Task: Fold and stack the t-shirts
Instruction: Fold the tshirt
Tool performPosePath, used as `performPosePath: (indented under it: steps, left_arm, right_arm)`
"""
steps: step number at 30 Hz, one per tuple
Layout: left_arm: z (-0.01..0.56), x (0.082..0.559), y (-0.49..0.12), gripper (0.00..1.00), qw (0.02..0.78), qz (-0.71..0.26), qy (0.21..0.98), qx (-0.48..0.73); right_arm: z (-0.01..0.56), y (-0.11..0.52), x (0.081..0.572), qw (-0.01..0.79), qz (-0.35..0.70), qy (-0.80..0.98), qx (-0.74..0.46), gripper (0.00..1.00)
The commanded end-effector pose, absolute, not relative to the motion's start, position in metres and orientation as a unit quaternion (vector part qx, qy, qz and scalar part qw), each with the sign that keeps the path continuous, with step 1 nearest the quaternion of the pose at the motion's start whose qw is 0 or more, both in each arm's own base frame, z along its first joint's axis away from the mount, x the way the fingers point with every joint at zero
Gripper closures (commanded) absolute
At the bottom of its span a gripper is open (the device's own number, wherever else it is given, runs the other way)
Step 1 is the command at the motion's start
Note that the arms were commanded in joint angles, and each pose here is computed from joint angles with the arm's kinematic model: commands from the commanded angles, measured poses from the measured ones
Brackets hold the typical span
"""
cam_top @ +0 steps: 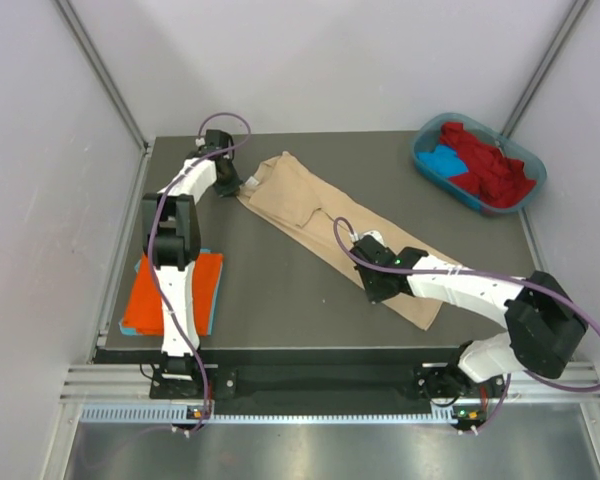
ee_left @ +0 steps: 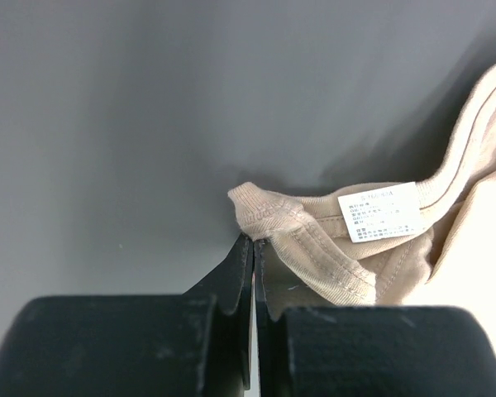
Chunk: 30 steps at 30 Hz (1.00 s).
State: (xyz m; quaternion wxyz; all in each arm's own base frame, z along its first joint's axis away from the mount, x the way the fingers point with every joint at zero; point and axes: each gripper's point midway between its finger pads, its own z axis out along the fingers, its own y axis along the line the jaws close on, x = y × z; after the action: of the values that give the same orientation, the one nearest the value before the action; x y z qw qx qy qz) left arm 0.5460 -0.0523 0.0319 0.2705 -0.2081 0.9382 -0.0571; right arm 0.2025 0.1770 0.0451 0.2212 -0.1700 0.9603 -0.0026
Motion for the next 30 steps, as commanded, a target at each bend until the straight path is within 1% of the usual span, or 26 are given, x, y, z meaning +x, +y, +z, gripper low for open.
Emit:
performPosePath:
  steps: [1, 5, 7, 9, 10, 12, 13, 14, 16, 17, 18, 19, 22, 23, 24, 25, 26, 27, 28, 30]
  left_arm:
    - [0.028, 0.560, -0.040, 1.00, 0.290, -0.038, 0.935, -0.200]
    - [0.030, 0.572, -0.045, 1.00, 0.305, -0.051, 0.932, -0.189]
    - [0.031, 0.580, -0.044, 1.00, 0.314, -0.052, 0.930, -0.185]
    - [0.034, 0.587, -0.040, 1.00, 0.321, -0.056, 0.927, -0.188]
    - [0.030, 0.590, -0.038, 1.00, 0.320, -0.057, 0.926, -0.190]
    - [0.037, 0.603, -0.034, 1.00, 0.339, -0.076, 0.917, -0.195]
    - [0.037, 0.608, -0.033, 1.00, 0.344, -0.083, 0.913, -0.203]
    - [0.041, 0.617, -0.040, 1.00, 0.352, -0.122, 0.905, -0.205]
    - [0.051, 0.629, -0.050, 1.00, 0.367, -0.165, 0.892, -0.206]
    - [0.054, 0.636, -0.040, 1.00, 0.373, -0.180, 0.884, -0.216]
    - [0.058, 0.643, -0.049, 1.00, 0.377, -0.220, 0.874, -0.217]
    - [0.069, 0.650, -0.049, 0.97, 0.387, -0.238, 0.864, -0.217]
    - [0.098, 0.655, -0.057, 0.81, 0.391, -0.287, 0.847, -0.216]
    - [0.106, 0.654, -0.056, 0.70, 0.396, -0.290, 0.844, -0.216]
    - [0.124, 0.651, -0.052, 0.65, 0.408, -0.278, 0.842, -0.215]
    - [0.124, 0.646, -0.048, 0.60, 0.404, -0.265, 0.847, -0.221]
    - [0.128, 0.642, -0.045, 0.57, 0.406, -0.253, 0.849, -0.224]
    - [0.146, 0.638, -0.040, 0.54, 0.420, -0.241, 0.847, -0.218]
    - [0.138, 0.627, -0.035, 0.53, 0.408, -0.221, 0.856, -0.228]
    - [0.142, 0.607, -0.030, 0.52, 0.402, -0.201, 0.863, -0.230]
  right_arm:
    - [0.050, 0.189, 0.193, 0.221, 0.030, 0.958, -0.178, 1.00]
    - [0.052, 0.196, 0.195, 0.228, 0.033, 0.958, -0.170, 1.00]
    - [0.059, 0.197, 0.202, 0.245, 0.032, 0.957, -0.153, 0.99]
    - [0.068, 0.195, 0.205, 0.259, 0.031, 0.956, -0.134, 0.94]
    - [0.076, 0.196, 0.210, 0.271, 0.030, 0.954, -0.126, 0.88]
    - [0.089, 0.197, 0.213, 0.288, 0.041, 0.950, -0.111, 0.85]
    - [0.097, 0.198, 0.216, 0.299, 0.045, 0.948, -0.103, 0.82]
    - [0.108, 0.199, 0.218, 0.312, 0.056, 0.944, -0.093, 0.82]
    - [0.120, 0.198, 0.222, 0.330, 0.060, 0.939, -0.079, 0.80]
    - [0.126, 0.197, 0.223, 0.338, 0.062, 0.936, -0.072, 0.80]
    - [0.138, 0.195, 0.227, 0.355, 0.067, 0.930, -0.060, 0.80]
    - [0.143, 0.194, 0.228, 0.364, 0.070, 0.927, -0.054, 0.79]
    - [0.167, 0.192, 0.234, 0.395, 0.082, 0.914, -0.038, 0.75]
    - [0.171, 0.191, 0.234, 0.398, 0.081, 0.913, -0.036, 0.74]
    - [0.180, 0.192, 0.236, 0.406, 0.087, 0.909, -0.035, 0.73]
    - [0.184, 0.192, 0.237, 0.409, 0.090, 0.908, -0.034, 0.71]
    - [0.186, 0.193, 0.237, 0.410, 0.092, 0.907, -0.033, 0.68]
    - [0.187, 0.193, 0.238, 0.409, 0.093, 0.907, -0.036, 0.64]
    - [0.187, 0.194, 0.238, 0.409, 0.093, 0.907, -0.038, 0.62]
    - [0.185, 0.195, 0.238, 0.405, 0.091, 0.909, -0.039, 0.61]
